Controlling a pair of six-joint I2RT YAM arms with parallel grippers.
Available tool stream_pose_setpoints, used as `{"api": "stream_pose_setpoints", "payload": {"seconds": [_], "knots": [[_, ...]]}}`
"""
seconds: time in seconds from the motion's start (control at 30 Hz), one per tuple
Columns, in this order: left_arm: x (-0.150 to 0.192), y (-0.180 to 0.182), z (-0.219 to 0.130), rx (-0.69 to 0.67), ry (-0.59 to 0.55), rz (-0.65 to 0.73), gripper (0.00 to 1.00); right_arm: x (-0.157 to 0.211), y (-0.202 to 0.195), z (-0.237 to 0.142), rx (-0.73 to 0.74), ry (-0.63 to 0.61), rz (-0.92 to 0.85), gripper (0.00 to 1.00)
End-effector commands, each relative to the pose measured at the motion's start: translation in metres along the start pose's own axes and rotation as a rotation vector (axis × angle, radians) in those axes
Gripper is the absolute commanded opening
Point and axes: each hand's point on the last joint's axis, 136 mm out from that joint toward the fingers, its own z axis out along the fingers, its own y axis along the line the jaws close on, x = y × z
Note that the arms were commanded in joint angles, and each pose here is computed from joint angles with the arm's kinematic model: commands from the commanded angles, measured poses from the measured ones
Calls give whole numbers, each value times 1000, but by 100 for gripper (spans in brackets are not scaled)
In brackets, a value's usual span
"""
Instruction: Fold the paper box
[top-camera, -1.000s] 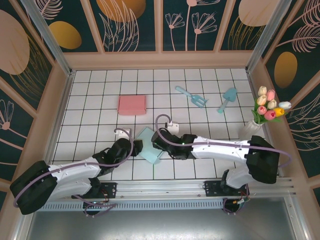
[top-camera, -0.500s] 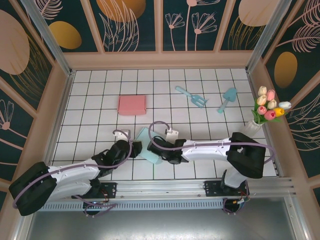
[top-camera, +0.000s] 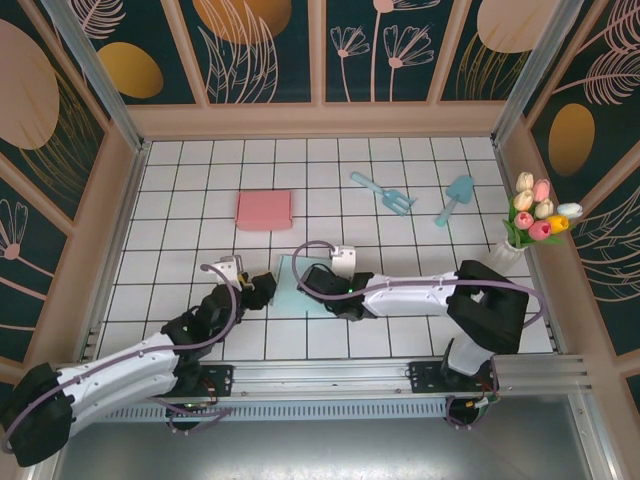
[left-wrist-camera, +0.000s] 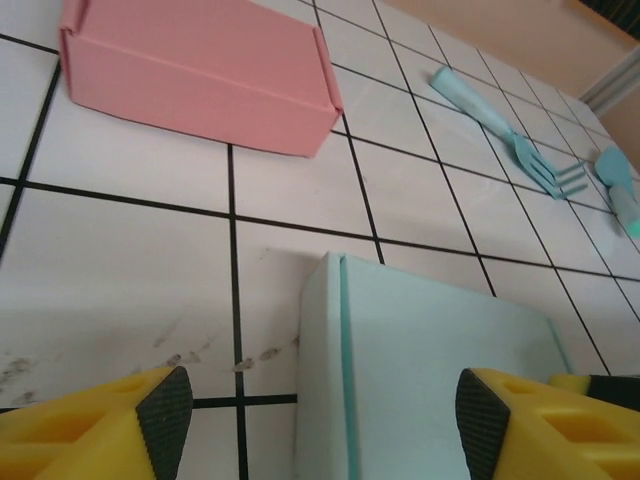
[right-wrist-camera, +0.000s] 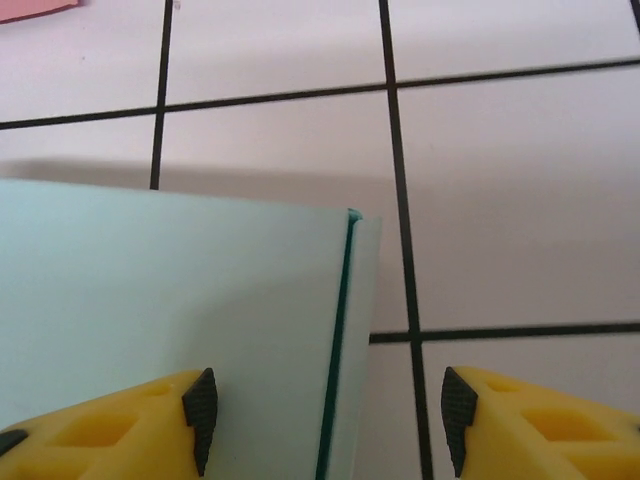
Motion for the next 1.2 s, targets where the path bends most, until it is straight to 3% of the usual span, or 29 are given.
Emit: {"api": "stream_pose_setpoints", "payload": {"seconds": [0.0,0.33,0.6,0.93,1.17], "knots": [[0,8,-1,-47,12,3,73,-1,-12,14,34,0,-129,63],[11,1,24,-53,95,-9,73,17,-5,31,-153,55,-120,64],[24,-27,23,106,169,-215,75,21,-14,26,-190,33,-53,64],[22,2,7,-243,256,-506,85,15,-15,13,-238,5,-19,64],[30,-20,15,-273,367,-580,85,12,-16,7,-262,-14,-13,64]]}}
